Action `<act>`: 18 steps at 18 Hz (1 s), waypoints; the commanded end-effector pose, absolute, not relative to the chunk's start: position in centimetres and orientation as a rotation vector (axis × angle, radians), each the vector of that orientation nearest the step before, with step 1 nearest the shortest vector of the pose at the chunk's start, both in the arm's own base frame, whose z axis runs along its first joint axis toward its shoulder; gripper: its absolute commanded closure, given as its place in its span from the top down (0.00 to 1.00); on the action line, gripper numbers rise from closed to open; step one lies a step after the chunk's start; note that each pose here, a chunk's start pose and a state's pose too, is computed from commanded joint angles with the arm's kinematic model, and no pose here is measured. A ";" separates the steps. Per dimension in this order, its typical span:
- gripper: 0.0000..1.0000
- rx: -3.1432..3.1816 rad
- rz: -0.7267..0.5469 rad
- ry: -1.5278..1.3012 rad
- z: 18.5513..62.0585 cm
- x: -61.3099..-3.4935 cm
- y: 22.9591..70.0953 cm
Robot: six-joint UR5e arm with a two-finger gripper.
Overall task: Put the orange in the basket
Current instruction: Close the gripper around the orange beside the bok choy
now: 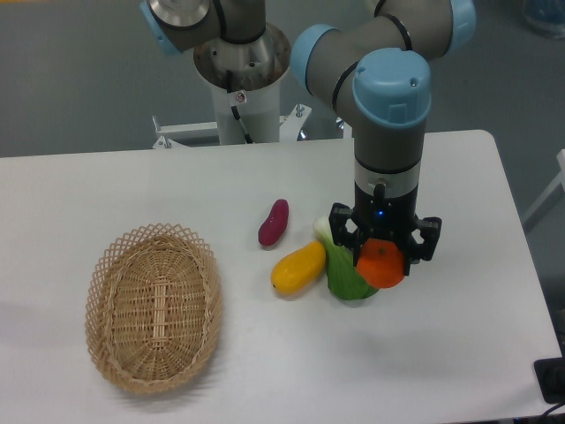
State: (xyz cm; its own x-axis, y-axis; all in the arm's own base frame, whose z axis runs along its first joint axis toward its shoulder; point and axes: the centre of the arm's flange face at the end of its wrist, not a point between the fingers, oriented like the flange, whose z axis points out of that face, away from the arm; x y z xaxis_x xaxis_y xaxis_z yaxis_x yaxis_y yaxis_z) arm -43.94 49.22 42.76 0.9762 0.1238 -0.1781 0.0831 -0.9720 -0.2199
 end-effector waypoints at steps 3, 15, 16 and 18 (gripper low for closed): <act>0.62 -2.912 0.280 -0.152 42.7 -43.8 49.3; 0.62 -2.872 0.238 -0.213 43.1 -42.2 50.9; 0.62 -2.868 0.230 -0.229 43.1 -41.4 51.5; 0.62 -2.860 0.215 -0.263 43.1 -40.0 52.6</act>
State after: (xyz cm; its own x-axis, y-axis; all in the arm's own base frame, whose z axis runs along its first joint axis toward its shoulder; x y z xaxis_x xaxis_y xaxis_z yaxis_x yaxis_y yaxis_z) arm -40.02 52.57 43.13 0.9726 0.1978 -0.1222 0.1592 -0.9497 -0.2698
